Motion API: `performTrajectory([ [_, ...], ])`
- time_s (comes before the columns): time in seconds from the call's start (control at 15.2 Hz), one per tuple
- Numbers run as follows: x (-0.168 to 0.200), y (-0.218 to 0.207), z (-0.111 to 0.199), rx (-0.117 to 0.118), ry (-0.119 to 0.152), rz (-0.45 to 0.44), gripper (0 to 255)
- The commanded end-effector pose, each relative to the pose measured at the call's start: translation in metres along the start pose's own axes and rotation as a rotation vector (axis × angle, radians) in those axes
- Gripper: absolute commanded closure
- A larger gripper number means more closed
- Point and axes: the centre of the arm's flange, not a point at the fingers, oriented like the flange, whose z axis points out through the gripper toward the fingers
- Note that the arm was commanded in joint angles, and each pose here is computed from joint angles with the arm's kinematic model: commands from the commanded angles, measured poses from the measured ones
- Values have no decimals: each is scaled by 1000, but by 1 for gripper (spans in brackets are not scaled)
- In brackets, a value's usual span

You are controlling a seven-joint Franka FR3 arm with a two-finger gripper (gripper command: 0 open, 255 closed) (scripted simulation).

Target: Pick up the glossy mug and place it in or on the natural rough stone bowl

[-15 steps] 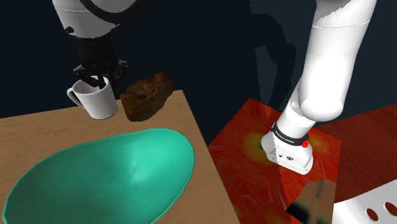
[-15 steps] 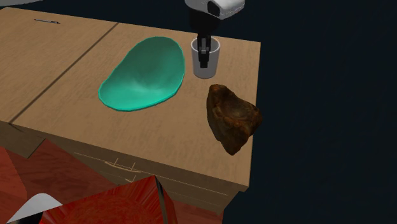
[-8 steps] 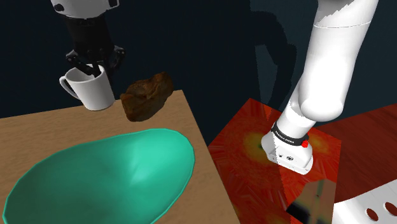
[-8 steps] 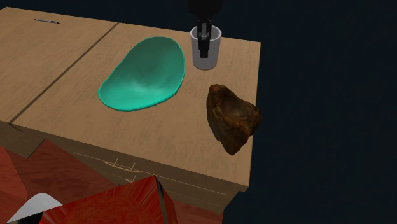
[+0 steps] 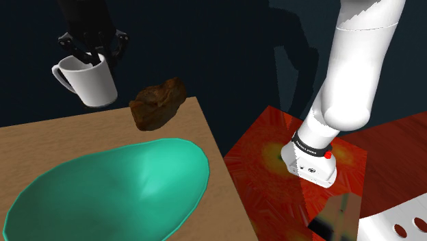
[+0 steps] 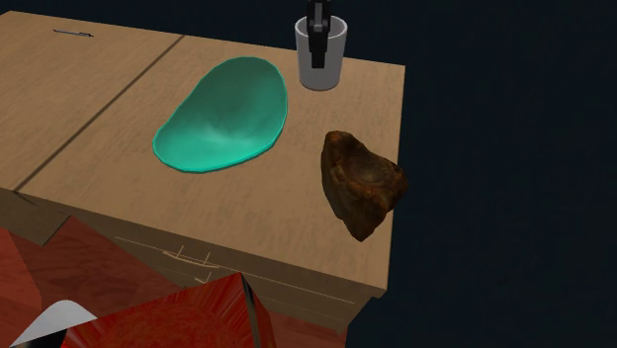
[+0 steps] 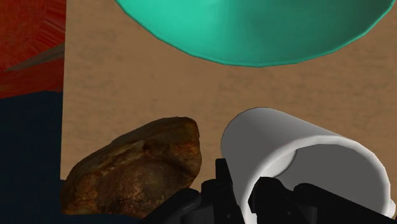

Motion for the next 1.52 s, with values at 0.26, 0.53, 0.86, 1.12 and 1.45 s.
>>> performTrajectory([
  [0.26,26,30,-21,0,0,0,255],
  [0.53,59,70,-30,0,0,0,255],
  [0.86,101,120,-40,0,0,0,255],
  [1.12,116,138,-33,0,0,0,255],
  [1.45,116,140,-7,0,0,0,255],
])
